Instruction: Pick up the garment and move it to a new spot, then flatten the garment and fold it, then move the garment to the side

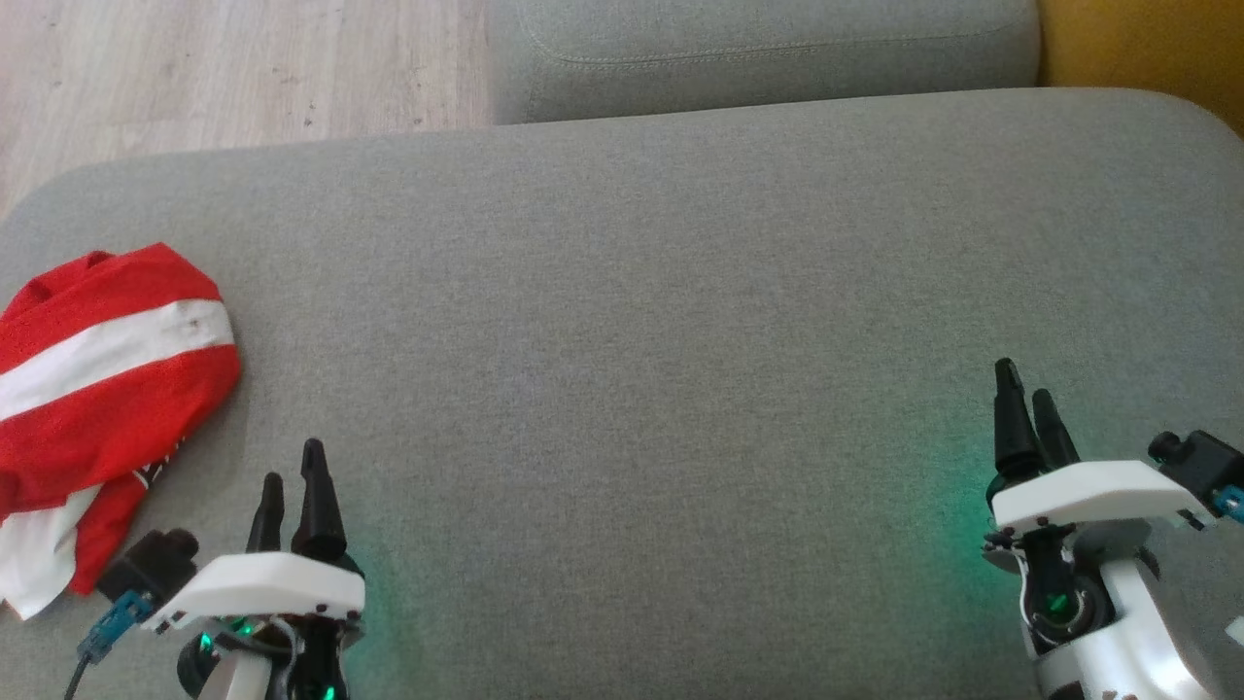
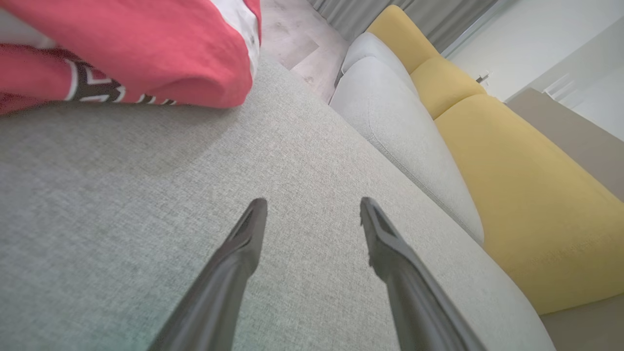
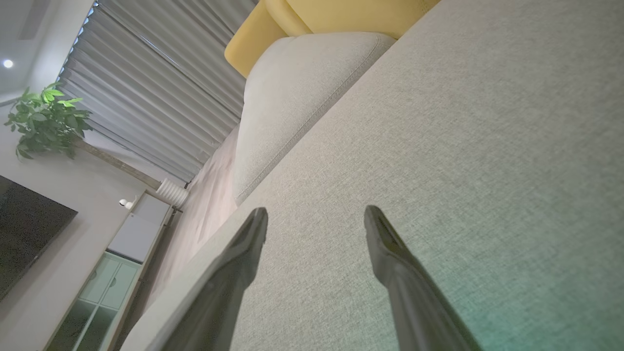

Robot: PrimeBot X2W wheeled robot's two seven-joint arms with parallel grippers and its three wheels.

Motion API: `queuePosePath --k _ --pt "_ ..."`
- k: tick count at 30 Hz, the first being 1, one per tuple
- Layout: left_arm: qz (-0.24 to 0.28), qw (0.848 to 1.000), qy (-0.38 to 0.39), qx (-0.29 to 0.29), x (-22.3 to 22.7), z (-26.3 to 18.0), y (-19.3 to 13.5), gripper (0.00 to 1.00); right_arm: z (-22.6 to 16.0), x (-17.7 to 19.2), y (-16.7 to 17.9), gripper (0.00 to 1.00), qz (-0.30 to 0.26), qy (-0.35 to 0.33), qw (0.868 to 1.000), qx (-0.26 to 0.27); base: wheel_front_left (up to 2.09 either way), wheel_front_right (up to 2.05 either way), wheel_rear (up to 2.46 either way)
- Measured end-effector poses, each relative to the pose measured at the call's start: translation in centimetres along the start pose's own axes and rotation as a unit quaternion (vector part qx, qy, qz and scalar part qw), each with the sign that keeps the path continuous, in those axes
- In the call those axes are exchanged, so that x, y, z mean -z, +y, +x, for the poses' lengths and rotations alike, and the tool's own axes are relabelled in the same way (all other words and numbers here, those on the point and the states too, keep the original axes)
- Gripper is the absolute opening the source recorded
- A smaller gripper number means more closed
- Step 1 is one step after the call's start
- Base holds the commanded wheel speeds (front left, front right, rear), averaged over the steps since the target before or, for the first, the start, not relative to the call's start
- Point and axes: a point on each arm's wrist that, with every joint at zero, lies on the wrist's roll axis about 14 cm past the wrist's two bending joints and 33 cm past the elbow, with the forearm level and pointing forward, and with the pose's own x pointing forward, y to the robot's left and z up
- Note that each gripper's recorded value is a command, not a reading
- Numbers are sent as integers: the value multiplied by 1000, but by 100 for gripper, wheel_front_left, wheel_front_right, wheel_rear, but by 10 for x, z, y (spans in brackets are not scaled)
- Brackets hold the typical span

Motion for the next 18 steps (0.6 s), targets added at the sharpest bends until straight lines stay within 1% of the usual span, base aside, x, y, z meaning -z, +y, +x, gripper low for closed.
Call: queuePosePath --k 2,3,9,18 --pt "7 1000 0 0 0 0 0 100 0 1 -1 100 -7 1 1000 1 0 0 0" --pt "20 1000 1 0 2 0 1 100 2 1 0 100 -20 2 1000 1 0 0 0" --pt "58 998 2 -1 4 1 2 100 9 -1 7 100 -63 1 998 -10 0 0 0" --pt "118 993 1 0 4 4 1 100 12 4 7 100 -132 11 991 -14 0 0 0"
